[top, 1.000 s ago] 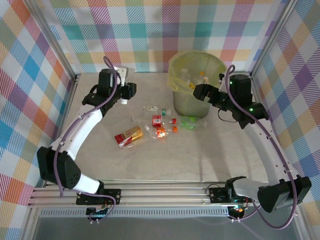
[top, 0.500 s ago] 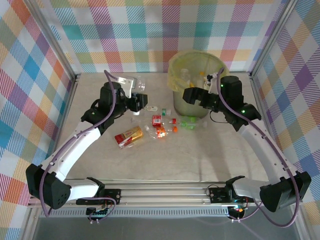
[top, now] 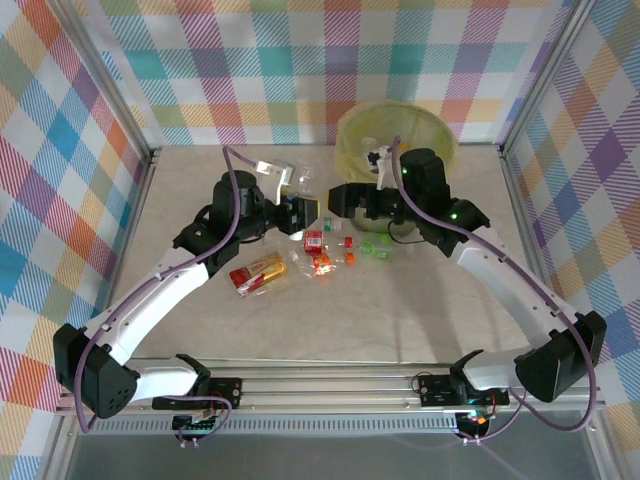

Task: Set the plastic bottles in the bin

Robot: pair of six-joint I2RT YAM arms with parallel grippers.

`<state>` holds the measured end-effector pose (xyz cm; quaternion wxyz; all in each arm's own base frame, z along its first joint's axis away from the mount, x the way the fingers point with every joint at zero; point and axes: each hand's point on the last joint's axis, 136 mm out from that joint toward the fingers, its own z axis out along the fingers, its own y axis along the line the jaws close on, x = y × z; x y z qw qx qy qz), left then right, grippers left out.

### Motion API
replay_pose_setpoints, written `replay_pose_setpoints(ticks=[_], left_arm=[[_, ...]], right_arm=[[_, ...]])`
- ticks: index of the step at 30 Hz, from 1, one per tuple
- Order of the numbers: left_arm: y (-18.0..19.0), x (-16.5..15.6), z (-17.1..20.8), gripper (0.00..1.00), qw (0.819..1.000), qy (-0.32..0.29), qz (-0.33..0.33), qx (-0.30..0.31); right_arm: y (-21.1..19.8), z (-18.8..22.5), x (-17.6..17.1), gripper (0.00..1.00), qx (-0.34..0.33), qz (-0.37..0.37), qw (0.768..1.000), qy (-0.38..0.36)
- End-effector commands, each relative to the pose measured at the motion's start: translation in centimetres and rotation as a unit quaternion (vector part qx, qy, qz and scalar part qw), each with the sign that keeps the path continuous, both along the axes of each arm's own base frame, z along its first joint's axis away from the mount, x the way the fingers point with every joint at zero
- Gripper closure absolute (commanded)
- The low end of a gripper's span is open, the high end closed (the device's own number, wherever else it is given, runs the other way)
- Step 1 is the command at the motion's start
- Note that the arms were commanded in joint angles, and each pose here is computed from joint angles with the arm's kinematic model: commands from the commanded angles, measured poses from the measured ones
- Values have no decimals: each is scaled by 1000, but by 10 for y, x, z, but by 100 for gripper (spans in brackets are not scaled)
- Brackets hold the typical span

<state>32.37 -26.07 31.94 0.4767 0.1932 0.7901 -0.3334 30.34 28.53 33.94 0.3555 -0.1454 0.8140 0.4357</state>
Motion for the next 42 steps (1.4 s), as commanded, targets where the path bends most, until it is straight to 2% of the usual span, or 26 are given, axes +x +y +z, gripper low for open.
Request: replay_pose_setpoints(ticks=[1,10,21,29,36,42], left_arm=[[-14,-8,11,41,999,-11,-36,-24],[-35,-24,14,41,995,-14,-94,-26],[-49,-31,17,41,992,-19,-118,-26],[-48,-32,25,40,992,-29,-112,-39],[-43,-33,34,39,993,-38,-99,-55],[-40,-34,35,28,993,-38,-93,-56]], right_arm=[[13,29,2,0,27,22,998,-47],[29,39,11,0,43,28,998,-48],[40,35,16,1,46,39,997,-41],[44,32,14,10,59,50,997,-30],[44,30,10,26,68,53,996,-23],[39,33,11,37,65,37,997,-29]])
